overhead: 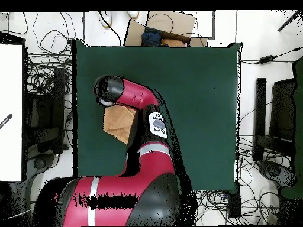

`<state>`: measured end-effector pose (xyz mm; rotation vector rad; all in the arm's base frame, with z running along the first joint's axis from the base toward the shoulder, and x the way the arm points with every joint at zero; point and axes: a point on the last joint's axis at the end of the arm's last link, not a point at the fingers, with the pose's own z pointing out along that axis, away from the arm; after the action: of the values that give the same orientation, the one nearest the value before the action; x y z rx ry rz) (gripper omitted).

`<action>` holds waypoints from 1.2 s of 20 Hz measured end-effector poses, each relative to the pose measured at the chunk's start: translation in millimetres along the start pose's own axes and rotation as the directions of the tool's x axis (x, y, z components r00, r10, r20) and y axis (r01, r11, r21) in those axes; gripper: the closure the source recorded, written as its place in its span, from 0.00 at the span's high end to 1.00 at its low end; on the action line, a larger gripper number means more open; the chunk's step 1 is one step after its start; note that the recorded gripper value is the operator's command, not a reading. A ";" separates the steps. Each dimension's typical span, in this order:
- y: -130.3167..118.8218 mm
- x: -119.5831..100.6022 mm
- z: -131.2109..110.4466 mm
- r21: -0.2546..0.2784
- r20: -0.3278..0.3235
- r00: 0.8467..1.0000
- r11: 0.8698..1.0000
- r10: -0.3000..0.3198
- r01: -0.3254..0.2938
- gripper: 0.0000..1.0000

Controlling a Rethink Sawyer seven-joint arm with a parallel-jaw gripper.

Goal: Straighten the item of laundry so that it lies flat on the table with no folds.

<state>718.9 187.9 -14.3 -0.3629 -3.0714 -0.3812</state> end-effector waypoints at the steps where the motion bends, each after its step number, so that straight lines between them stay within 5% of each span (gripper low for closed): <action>1: -0.4 -1.5 -1.7 0.007 0.004 1.000 1.000 -0.003 0.003 1.00; 13: 3.8 -3.0 -4.3 0.050 -0.001 1.000 0.998 -0.026 0.026 1.00; 24: 3.8 -3.5 6.9 0.016 -0.021 0.999 0.999 0.041 -0.041 1.00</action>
<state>723.2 192.4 -20.3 -0.4175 -3.0394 -0.3567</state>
